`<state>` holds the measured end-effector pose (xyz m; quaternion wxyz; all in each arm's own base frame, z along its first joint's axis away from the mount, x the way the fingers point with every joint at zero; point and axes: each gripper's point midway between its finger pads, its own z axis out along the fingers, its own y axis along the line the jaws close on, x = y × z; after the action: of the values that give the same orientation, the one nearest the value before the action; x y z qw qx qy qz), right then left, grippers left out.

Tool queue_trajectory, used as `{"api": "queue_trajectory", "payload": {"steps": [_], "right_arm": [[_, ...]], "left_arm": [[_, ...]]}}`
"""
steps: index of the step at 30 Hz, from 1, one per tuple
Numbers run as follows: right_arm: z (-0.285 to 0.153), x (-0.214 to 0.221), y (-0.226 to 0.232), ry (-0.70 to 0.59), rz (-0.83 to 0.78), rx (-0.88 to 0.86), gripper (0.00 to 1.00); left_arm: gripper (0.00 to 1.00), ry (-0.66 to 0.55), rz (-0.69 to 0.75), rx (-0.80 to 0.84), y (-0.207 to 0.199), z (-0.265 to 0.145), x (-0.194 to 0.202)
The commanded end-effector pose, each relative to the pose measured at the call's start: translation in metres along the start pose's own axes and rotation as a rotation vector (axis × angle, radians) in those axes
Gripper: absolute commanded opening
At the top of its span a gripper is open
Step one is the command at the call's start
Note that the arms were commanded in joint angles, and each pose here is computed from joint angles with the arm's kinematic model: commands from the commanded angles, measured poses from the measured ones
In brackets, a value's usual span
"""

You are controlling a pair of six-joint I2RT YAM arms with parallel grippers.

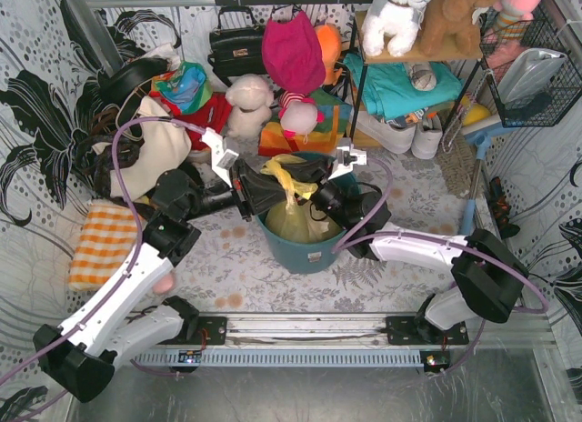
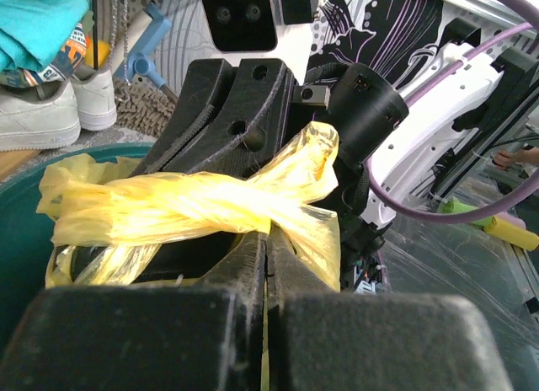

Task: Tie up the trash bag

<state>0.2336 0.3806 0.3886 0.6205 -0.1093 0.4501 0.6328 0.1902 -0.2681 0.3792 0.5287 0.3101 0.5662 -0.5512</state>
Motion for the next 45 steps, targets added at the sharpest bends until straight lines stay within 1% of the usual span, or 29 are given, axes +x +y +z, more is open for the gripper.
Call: {"api": "queue_trajectory", "payload": {"steps": [1,4,6,9,12,14,16,19,24,27,30,34,37,40,42,45], "right_arm": [[0.008,-0.013,0.027,-0.038,0.014,-0.128,0.00],[0.008,-0.020,0.027,-0.073,0.004,-0.121,0.00],[0.007,-0.026,0.028,-0.097,-0.002,-0.119,0.00],[0.004,-0.035,0.029,-0.134,-0.004,-0.120,0.00],[0.002,-0.040,0.033,-0.153,-0.002,-0.128,0.00],[0.000,-0.043,0.035,-0.158,-0.001,-0.131,0.00],[-0.003,-0.043,0.035,-0.159,-0.001,-0.132,0.00],[-0.006,-0.044,0.037,-0.162,0.006,-0.137,0.00],[-0.008,-0.045,0.041,-0.165,0.008,-0.154,0.00],[-0.008,-0.045,0.041,-0.165,0.009,-0.157,0.00],[-0.009,-0.045,0.041,-0.162,0.007,-0.155,0.00],[-0.008,-0.044,0.040,-0.160,0.007,-0.153,0.00],[-0.007,-0.044,0.040,-0.162,0.007,-0.153,0.00],[-0.006,-0.045,0.039,-0.165,0.009,-0.152,0.00],[-0.005,-0.045,0.040,-0.169,0.009,-0.155,0.00],[-0.004,-0.046,0.041,-0.169,0.009,-0.158,0.00]], "left_arm": [[0.00,-0.017,0.022,0.080,-0.017,0.003,-0.011],[0.00,0.015,-0.011,0.080,-0.017,0.001,0.000],[0.01,0.036,-0.031,0.052,-0.012,-0.002,0.009],[0.06,0.053,-0.041,-0.002,-0.007,-0.008,0.016],[0.22,0.051,-0.033,-0.078,0.001,-0.014,0.017],[0.34,0.043,-0.027,-0.127,0.005,-0.019,0.017],[0.41,0.022,-0.013,-0.164,0.008,-0.023,0.012],[0.47,-0.027,0.009,-0.221,0.011,-0.029,-0.001],[0.48,-0.160,0.042,-0.325,0.015,-0.043,-0.029],[0.49,-0.256,0.024,-0.361,0.016,-0.048,-0.048],[0.53,-0.339,-0.022,-0.381,0.016,-0.051,-0.064],[0.59,-0.415,-0.148,-0.399,0.024,-0.048,-0.073],[0.61,-0.501,-0.369,-0.399,0.033,-0.044,-0.076],[0.64,-0.561,-0.536,-0.334,0.034,-0.039,-0.073],[0.63,-0.582,-0.628,-0.294,0.035,-0.036,-0.070],[0.57,-0.585,-0.743,-0.272,0.035,-0.034,-0.066]]}}
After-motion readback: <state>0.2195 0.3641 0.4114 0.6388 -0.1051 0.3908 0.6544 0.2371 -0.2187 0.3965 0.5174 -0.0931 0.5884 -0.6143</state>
